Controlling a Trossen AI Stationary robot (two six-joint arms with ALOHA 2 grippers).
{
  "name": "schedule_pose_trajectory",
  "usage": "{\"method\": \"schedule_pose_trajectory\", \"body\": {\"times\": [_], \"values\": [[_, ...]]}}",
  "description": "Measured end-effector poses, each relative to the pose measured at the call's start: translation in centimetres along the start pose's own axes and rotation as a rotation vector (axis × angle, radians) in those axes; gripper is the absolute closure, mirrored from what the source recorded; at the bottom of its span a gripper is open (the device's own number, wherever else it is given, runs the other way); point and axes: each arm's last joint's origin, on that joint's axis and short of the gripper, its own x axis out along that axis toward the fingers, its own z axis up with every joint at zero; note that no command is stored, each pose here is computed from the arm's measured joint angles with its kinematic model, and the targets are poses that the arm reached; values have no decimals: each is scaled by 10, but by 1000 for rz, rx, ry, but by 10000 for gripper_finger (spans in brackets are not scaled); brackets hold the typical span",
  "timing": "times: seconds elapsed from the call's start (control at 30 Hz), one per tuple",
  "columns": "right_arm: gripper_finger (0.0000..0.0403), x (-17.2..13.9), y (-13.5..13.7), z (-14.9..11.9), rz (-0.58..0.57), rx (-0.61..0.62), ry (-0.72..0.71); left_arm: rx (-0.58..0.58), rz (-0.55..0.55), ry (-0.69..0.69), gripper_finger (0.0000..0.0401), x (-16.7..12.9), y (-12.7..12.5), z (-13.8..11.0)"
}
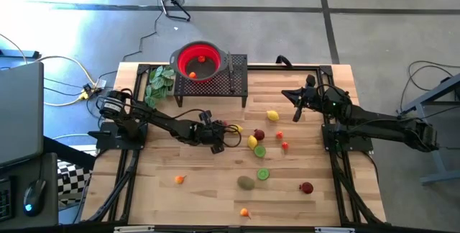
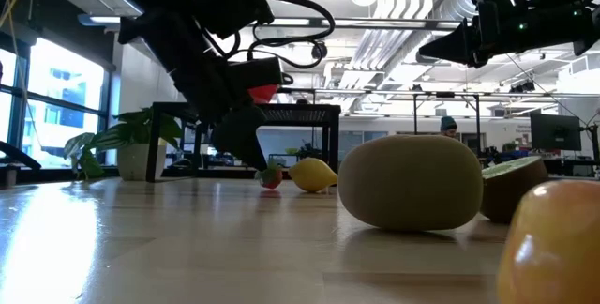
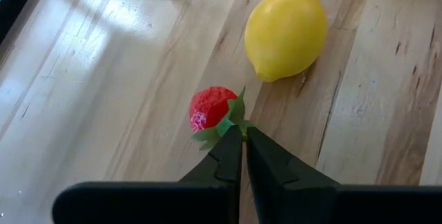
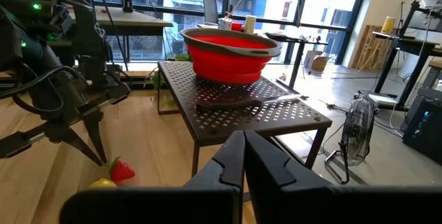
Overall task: Pick & Place Fruit
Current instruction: Put the red strawberry into the red strainer bowl on the shelf
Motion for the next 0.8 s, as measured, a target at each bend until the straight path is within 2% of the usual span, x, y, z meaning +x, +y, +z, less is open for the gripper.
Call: {"method": "schedule_pose_trajectory", "body": {"times": [0.8], "values": [[399, 0, 0, 0, 0, 0, 0, 0, -1, -4, 399, 0, 0, 1]]}}
